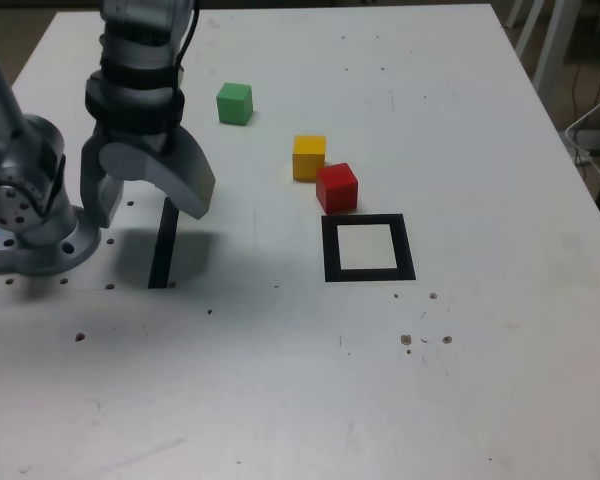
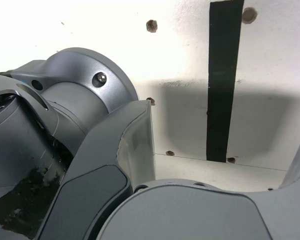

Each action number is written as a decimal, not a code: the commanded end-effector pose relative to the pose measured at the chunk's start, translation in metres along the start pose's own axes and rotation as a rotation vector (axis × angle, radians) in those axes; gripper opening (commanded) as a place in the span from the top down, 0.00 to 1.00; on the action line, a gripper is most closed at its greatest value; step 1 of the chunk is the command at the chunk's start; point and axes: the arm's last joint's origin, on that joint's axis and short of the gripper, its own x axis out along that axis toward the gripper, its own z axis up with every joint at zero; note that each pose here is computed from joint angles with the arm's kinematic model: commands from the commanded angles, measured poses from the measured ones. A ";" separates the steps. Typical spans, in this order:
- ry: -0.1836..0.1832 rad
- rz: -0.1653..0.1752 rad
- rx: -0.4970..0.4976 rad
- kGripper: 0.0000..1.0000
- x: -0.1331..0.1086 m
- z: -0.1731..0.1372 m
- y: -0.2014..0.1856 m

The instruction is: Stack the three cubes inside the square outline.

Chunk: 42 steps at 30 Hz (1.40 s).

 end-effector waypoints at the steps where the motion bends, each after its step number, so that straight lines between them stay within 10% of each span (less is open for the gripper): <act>1: -0.004 0.003 -0.003 0.00 -0.002 0.002 0.001; 24: -0.089 0.060 -0.006 0.00 -0.070 0.058 0.008; 42: -0.081 0.059 -0.079 0.00 -0.104 0.140 0.018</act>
